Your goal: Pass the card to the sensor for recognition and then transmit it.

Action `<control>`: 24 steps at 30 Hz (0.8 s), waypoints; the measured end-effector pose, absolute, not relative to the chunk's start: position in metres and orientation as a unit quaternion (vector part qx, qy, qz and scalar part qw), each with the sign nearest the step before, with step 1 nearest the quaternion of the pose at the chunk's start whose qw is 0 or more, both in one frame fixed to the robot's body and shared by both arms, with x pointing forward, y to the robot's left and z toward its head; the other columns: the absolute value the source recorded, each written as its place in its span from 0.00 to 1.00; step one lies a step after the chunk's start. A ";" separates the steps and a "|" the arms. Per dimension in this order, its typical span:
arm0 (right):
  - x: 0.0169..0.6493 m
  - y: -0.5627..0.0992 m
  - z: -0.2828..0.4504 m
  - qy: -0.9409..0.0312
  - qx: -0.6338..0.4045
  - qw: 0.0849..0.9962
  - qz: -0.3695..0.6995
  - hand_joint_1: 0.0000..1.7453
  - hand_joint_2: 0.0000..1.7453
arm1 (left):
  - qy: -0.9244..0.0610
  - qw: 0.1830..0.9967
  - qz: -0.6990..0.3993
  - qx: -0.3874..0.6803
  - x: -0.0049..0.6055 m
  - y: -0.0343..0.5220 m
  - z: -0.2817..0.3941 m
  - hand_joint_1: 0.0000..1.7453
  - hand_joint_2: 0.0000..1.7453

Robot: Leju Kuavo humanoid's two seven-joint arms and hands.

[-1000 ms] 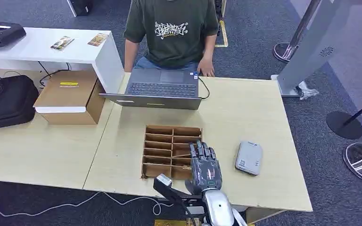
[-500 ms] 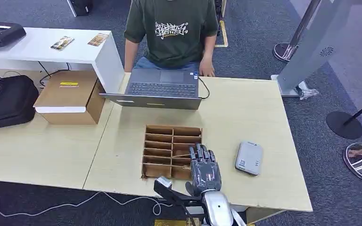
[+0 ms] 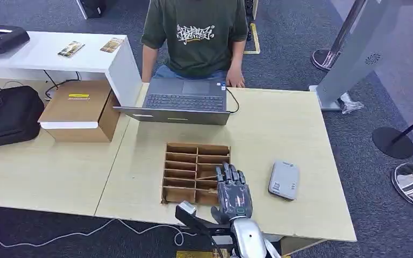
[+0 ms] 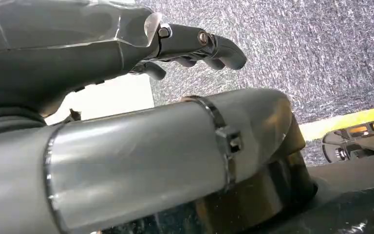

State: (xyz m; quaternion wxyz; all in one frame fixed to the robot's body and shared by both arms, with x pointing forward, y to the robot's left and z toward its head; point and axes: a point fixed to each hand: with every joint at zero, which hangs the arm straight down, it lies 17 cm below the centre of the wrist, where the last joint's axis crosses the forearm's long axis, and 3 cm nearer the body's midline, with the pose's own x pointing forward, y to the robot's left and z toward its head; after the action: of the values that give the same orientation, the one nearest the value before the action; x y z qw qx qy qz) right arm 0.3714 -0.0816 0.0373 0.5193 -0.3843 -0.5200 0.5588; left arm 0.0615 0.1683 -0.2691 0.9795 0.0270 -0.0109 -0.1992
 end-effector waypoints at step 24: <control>0.371 -0.082 0.036 -0.521 -0.384 0.519 0.558 0.00 1.00 | -0.011 0.978 -0.205 0.029 0.061 0.170 -0.270 0.00 0.00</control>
State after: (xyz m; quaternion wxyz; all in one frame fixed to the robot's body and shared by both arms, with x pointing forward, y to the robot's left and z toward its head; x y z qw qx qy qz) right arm 0.3713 -0.0815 0.0365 0.5186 -0.3842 -0.5212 0.5584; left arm 0.0610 0.1703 -0.2695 0.9782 0.0286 -0.0114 -0.2055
